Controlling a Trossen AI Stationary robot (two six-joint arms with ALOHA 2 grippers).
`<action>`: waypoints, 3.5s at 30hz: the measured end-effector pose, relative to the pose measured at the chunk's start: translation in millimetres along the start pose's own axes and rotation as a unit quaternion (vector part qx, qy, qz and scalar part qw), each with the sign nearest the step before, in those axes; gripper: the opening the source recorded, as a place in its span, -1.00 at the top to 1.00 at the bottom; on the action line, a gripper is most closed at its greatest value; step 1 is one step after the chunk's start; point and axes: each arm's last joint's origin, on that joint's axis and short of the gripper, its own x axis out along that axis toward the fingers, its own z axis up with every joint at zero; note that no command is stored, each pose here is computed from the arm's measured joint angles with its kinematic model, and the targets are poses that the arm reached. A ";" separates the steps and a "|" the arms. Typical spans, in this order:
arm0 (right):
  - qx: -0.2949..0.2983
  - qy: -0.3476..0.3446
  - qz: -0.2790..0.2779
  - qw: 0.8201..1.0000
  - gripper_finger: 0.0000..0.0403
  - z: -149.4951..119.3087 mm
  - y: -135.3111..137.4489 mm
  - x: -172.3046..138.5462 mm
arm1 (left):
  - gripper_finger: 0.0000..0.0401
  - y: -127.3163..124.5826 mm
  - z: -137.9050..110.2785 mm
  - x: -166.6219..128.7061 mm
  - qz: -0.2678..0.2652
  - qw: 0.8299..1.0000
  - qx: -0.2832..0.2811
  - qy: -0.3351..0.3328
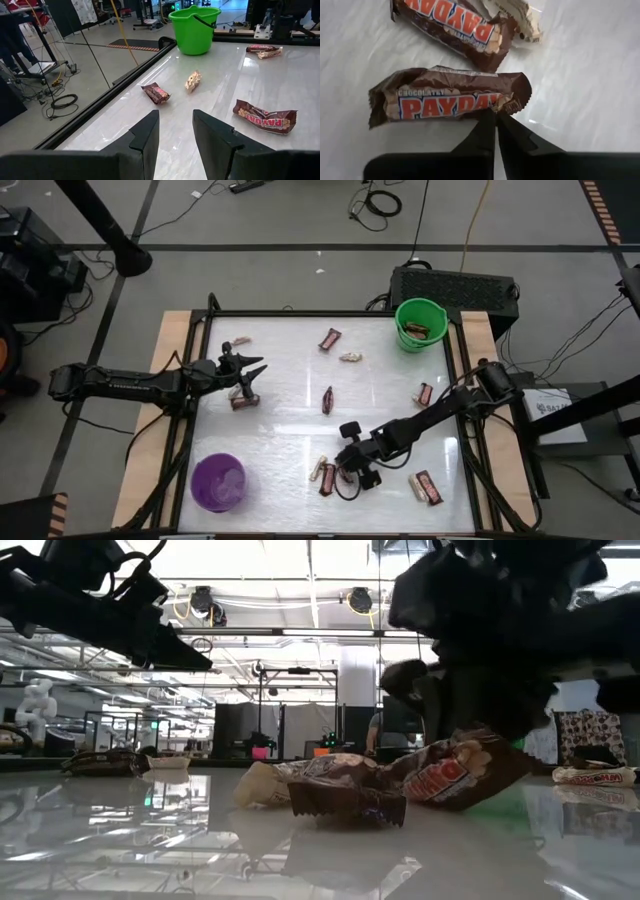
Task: Sort candy by brand, put in halloween buckets
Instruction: Put the brown candy bar into the green bucket
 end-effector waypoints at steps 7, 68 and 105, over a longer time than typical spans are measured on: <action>-0.009 0.069 -0.031 0.997 0.99 32.4 -8.6 -30.1 | 0.36 0.0 0.0 0.0 0.000 1.000 0.000 0.000; 0.481 0.234 -0.412 0.738 0.76 -102.1 -260.8 -278.3 | 0.36 0.0 -1.0 0.0 0.000 1.000 0.015 0.005; 0.642 0.325 -0.205 0.663 0.27 -131.0 -163.8 -152.7 | 0.36 0.1 0.4 0.0 0.000 1.000 0.012 -0.001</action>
